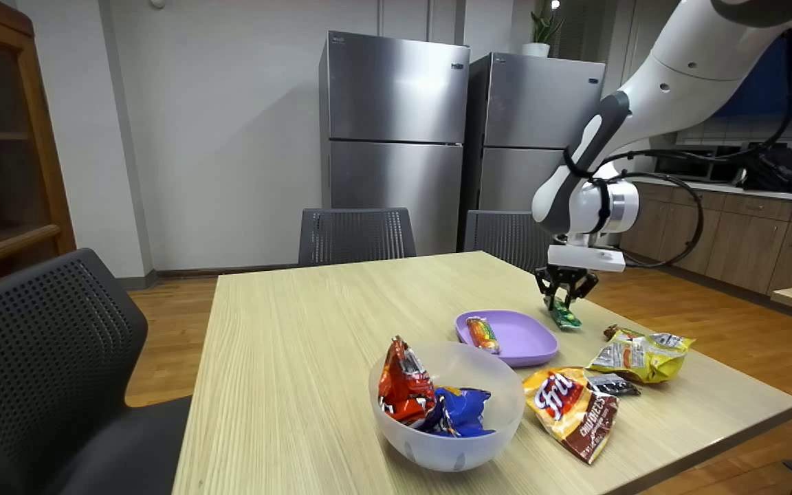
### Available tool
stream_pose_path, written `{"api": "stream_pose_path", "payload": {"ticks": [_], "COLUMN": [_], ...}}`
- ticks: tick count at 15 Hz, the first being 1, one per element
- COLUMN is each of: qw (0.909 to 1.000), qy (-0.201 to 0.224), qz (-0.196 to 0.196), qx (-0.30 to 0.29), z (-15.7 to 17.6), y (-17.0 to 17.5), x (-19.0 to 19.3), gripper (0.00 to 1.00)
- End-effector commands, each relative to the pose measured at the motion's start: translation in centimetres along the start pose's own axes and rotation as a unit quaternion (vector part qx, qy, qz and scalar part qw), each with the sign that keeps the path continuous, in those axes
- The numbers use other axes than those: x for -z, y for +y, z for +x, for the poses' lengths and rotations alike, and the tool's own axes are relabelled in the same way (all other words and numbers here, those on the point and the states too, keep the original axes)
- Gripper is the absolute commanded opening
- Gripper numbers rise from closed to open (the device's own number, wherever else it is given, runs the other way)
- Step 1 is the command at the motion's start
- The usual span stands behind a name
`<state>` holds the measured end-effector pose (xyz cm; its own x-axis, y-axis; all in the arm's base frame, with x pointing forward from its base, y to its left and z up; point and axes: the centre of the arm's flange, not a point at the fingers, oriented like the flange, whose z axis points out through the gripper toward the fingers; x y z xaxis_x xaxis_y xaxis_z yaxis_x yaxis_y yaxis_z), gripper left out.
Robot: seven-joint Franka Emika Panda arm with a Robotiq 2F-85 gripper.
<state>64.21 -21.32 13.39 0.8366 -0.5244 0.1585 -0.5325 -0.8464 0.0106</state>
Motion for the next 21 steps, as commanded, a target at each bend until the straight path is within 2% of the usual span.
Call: {"api": "stream_pose_path", "payload": {"ticks": [1, 9, 15, 21], "qw": [0.9996, 0.9962, 0.9935, 0.9913], "qy": [0.012, 0.034, 0.030, 0.014], "qz": [0.020, 0.050, 0.069, 0.073], "qx": [0.015, 0.063, 0.085, 0.108], "z": [0.5, -1.0, -4.0, -7.9], "y": [0.2, -2.9, -6.5, -9.2], "x": [3.3, 8.0, 8.9, 8.8], "gripper": [0.08, 0.08, 0.08, 0.08]}}
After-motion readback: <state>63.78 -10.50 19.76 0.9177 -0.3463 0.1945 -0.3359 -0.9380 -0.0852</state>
